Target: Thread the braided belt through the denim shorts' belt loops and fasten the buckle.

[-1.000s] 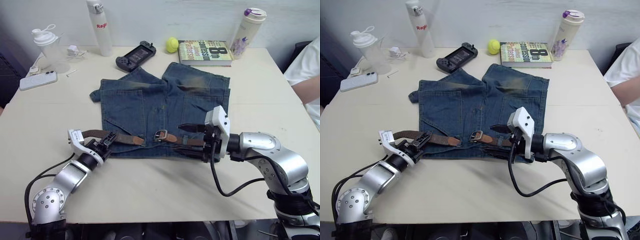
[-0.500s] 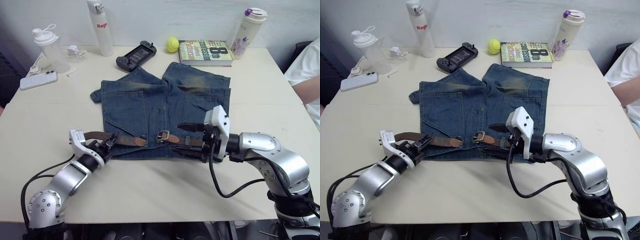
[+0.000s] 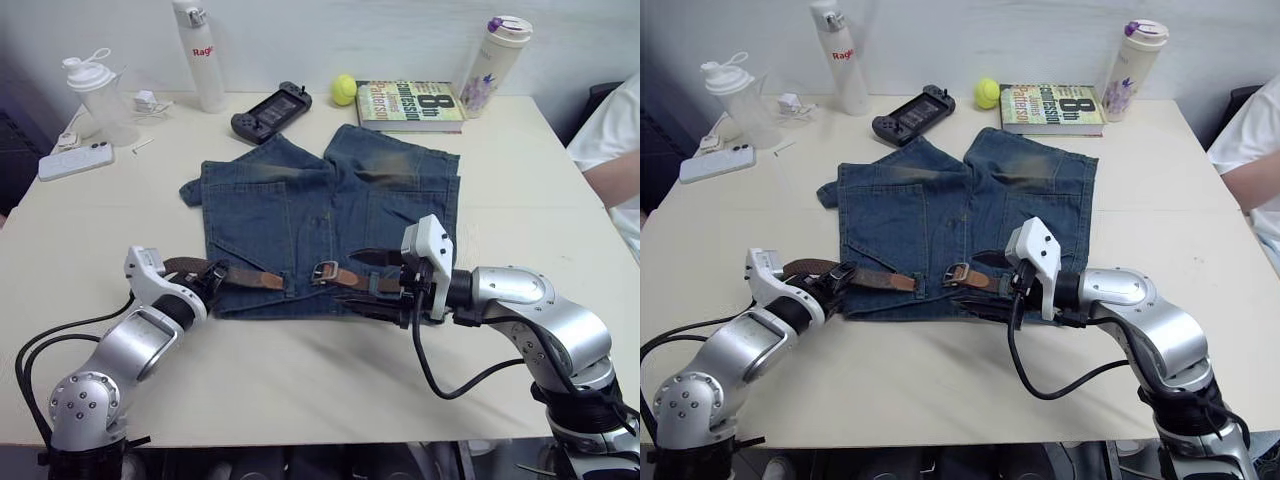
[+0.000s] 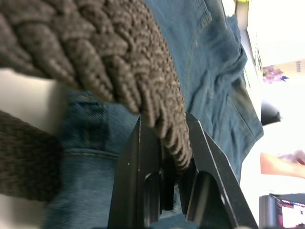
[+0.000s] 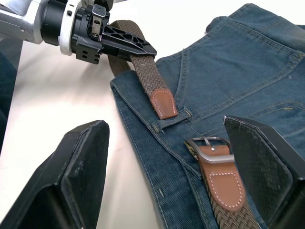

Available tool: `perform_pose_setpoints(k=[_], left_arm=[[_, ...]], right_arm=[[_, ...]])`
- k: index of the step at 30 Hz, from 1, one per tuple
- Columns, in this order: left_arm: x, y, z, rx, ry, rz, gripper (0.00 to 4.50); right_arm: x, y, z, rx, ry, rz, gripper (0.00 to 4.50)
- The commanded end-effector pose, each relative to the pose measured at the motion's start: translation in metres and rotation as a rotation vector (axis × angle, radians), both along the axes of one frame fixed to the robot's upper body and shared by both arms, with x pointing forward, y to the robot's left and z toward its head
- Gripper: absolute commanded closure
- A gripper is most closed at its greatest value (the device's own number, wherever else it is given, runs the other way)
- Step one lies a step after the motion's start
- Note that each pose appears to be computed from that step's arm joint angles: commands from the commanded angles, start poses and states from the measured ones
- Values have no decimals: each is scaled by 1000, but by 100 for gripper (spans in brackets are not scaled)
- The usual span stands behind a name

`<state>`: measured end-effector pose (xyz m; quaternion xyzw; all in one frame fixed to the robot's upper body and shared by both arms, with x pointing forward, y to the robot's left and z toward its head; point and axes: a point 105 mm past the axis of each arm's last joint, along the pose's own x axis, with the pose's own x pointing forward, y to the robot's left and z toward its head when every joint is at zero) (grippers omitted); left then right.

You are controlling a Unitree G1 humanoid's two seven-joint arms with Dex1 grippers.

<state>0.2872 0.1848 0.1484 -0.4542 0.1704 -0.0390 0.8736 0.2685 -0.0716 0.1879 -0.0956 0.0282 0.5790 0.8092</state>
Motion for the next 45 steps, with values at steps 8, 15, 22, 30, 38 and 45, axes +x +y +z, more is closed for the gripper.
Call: perform_pose_setpoints(k=[8, 15, 22, 30, 38, 45], left_arm=[[-7, -12, 2, 41, -22, -34, 450], [-2, -23, 12, 136, -28, -53, 450], [2, -29, 3, 130, -1, -63, 450], [1, -23, -44, 51, 67, -115, 450], [16, -27, -50, 86, 2, -195, 450], [19, -54, -58, 281, -104, -431, 450]], right_arm=[[-4, 1, 11, 25, -41, 18, 41], [-5, 1, 12, 35, -40, 13, 41], [-5, 1, 14, 53, -38, -5, 41], [-5, -1, 16, 51, -41, -21, 41], [-5, -2, 12, 52, -27, -35, 41], [-7, -1, 10, 61, -16, -49, 41]])
